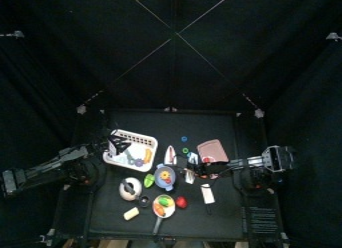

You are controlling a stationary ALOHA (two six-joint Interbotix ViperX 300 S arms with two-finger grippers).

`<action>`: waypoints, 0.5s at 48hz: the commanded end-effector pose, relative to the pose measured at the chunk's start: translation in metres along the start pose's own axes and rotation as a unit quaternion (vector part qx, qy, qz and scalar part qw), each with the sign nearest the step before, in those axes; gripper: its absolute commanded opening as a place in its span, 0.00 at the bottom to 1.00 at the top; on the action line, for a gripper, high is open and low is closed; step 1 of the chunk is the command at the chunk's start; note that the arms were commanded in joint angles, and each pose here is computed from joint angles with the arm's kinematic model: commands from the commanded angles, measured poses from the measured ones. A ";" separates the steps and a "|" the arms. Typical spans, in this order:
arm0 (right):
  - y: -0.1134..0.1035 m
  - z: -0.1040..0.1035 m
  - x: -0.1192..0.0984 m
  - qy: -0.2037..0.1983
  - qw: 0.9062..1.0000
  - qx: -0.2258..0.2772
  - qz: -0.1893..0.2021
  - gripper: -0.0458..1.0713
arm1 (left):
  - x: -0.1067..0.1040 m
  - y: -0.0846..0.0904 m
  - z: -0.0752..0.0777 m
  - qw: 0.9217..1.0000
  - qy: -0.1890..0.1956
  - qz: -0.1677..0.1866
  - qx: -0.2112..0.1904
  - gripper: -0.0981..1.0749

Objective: Grab screwdriver

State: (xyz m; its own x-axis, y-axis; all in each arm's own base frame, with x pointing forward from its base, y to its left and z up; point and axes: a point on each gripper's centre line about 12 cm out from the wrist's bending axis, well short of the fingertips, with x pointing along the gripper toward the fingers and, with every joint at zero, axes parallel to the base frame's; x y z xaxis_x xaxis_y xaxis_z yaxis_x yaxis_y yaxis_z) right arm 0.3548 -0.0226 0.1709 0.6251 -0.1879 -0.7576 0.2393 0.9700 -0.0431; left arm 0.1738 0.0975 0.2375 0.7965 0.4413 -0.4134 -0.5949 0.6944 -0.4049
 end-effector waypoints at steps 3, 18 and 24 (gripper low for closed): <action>-0.005 -0.008 -0.017 0.022 0.999 0.040 -0.012 0.89 | 0.000 -0.016 -0.003 0.999 -0.018 -0.046 0.016 0.86; -0.005 -0.056 -0.020 0.113 0.990 0.078 -0.029 0.89 | -0.007 -0.053 -0.010 0.980 -0.092 -0.177 0.028 0.86; -0.007 -0.062 -0.017 0.125 0.988 0.081 -0.033 0.89 | -0.009 -0.060 -0.013 0.973 -0.106 -0.205 0.031 0.86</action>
State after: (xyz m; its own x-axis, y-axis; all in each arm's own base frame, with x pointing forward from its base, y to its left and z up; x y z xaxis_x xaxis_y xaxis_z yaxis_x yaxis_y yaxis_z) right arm 0.2950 -0.0160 0.1398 0.3936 -0.1867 -0.9001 0.3976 0.9174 -0.0163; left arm 0.1971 0.0491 0.2483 0.9640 0.2470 -0.0985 -0.2646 0.8545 -0.4470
